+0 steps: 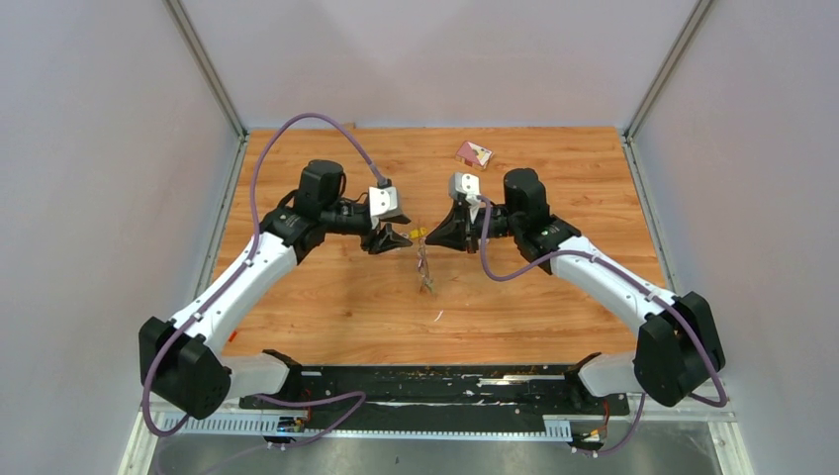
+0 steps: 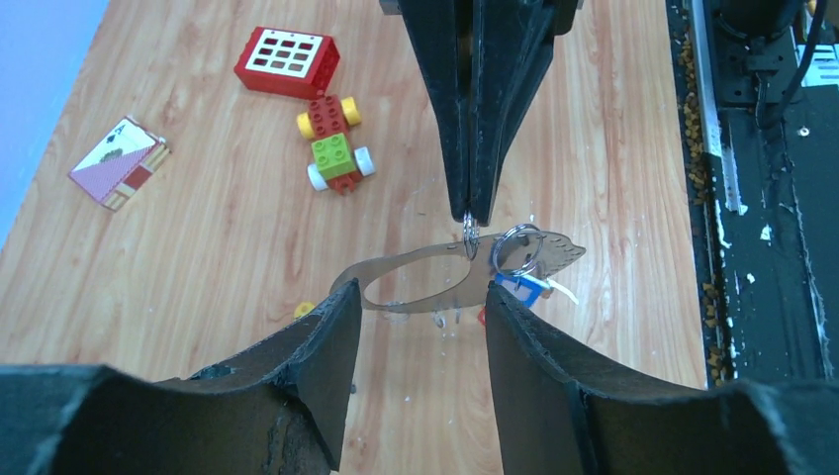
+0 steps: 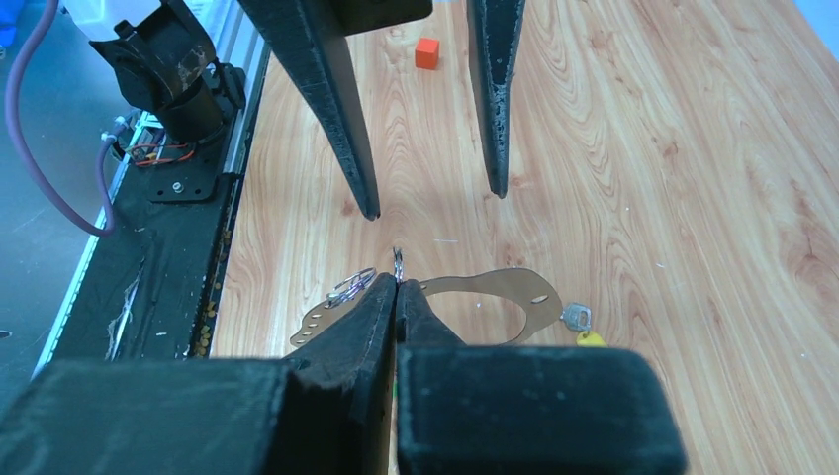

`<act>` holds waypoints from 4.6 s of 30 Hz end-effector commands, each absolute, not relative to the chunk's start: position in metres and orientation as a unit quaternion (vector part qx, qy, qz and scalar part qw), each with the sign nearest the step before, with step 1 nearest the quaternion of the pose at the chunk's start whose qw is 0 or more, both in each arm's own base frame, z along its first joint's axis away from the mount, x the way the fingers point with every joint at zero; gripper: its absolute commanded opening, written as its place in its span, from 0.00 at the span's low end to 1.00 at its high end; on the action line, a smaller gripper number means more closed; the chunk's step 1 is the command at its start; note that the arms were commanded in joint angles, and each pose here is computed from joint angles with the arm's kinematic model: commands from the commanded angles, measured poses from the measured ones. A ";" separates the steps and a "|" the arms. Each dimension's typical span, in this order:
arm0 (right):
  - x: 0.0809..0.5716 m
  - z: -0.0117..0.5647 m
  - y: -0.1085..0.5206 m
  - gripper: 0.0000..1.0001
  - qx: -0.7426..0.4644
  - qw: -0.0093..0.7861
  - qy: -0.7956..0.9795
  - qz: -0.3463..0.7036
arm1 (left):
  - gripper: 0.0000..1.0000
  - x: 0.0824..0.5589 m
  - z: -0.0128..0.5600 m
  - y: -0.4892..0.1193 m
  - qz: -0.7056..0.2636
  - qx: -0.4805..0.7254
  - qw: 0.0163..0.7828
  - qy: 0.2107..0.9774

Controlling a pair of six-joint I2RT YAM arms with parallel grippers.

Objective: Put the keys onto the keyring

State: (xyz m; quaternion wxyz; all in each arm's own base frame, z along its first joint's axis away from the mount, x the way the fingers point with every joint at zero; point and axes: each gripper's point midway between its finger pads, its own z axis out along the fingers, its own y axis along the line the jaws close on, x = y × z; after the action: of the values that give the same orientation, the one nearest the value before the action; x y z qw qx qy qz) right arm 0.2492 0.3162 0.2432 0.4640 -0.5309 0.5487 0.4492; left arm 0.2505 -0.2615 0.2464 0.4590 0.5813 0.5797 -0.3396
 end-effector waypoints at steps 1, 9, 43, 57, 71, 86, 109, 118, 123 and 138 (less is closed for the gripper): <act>0.240 0.277 0.315 0.00 -0.542 0.497 0.493 0.465 | 0.57 0.243 0.261 -0.269 -0.364 0.607 0.485 0.514; 0.241 0.280 0.314 0.00 -0.530 0.496 0.494 0.478 | 0.47 0.239 0.259 -0.278 -0.403 0.600 0.482 0.495; 0.243 0.270 0.317 0.00 -0.527 0.484 0.501 0.487 | 0.16 0.242 0.252 -0.289 -0.424 0.589 0.475 0.498; 0.252 0.263 0.314 0.04 -0.536 0.499 0.508 0.454 | 0.00 0.245 0.254 -0.282 -0.389 0.580 0.479 0.531; 0.259 0.263 0.313 0.45 -0.540 0.499 0.520 0.434 | 0.00 0.253 0.252 -0.251 -0.199 0.601 0.386 0.671; 0.239 0.259 0.326 0.35 -0.548 0.470 0.498 0.480 | 0.00 0.226 0.253 -0.279 -0.253 0.609 0.356 0.662; 0.234 0.251 0.334 0.15 -0.556 0.452 0.496 0.490 | 0.00 0.222 0.243 -0.287 -0.280 0.604 0.349 0.659; 0.236 0.257 0.330 0.00 -0.555 0.466 0.498 0.476 | 0.05 0.220 0.240 -0.280 -0.265 0.619 0.362 0.644; 0.234 0.275 0.322 0.00 -0.545 0.480 0.485 0.487 | 0.29 0.226 0.259 -0.266 -0.260 0.608 0.422 0.621; 0.218 0.299 0.320 0.00 -0.516 0.467 0.467 0.546 | 0.36 0.220 0.283 -0.280 -0.374 0.607 0.489 0.502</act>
State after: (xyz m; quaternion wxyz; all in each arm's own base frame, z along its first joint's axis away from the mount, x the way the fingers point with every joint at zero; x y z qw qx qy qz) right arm 0.2282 0.3220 0.2741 0.4491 -0.5088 0.5036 0.5347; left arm 0.2340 -0.2663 0.2726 0.4841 0.5917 0.5582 -0.3224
